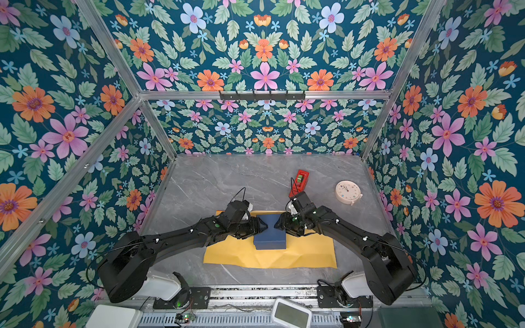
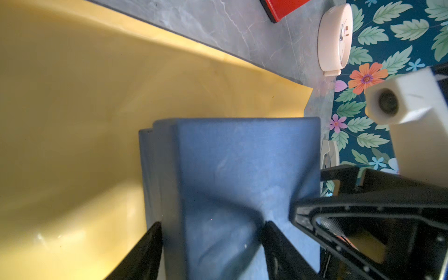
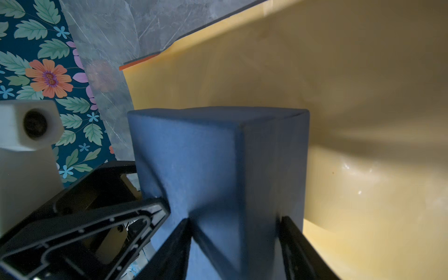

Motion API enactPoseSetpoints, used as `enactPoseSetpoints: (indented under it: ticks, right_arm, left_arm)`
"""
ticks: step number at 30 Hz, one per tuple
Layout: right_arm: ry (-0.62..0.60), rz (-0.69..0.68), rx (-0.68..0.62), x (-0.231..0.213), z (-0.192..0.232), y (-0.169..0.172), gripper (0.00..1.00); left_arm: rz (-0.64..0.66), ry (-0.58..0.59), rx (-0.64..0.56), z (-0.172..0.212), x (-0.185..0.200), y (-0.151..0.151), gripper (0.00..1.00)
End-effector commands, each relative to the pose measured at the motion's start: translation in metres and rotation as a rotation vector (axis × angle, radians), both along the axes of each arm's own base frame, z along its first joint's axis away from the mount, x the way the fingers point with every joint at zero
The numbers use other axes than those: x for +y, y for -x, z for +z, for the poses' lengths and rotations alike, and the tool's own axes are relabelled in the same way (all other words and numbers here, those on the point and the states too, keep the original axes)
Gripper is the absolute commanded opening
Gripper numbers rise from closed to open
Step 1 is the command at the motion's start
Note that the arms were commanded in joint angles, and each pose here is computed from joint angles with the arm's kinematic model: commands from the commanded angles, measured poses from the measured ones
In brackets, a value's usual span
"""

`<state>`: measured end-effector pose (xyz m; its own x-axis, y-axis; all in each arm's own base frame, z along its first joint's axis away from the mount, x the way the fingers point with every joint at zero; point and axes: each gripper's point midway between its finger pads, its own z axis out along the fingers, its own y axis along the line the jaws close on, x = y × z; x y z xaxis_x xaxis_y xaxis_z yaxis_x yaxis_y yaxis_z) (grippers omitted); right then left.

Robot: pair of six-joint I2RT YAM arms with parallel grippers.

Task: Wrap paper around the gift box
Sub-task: 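Carry the blue box with both grippers and lower it onto the paper's center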

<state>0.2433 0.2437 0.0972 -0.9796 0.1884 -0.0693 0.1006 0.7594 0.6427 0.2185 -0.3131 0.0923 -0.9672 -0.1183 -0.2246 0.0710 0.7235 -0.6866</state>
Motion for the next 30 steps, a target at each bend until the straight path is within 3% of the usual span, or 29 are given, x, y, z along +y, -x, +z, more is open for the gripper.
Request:
enactPoseSetpoints:
  ticks: [1,11,30]
  right_arm:
    - [-0.140,0.063,-0.077,0.028,0.024,-0.010,0.58]
    - [-0.119,0.055,-0.059,0.028,0.011,-0.008,0.58]
    - [-0.048,0.048,-0.052,0.017,-0.001,-0.006,0.58]
  left_arm:
    - [-0.118,0.116,-0.045,0.026,-0.025,0.006,0.67]
    - [-0.112,0.033,-0.075,0.015,-0.015,-0.004,0.68]
    - [-0.134,0.053,-0.057,0.008,-0.018,-0.003,0.69]
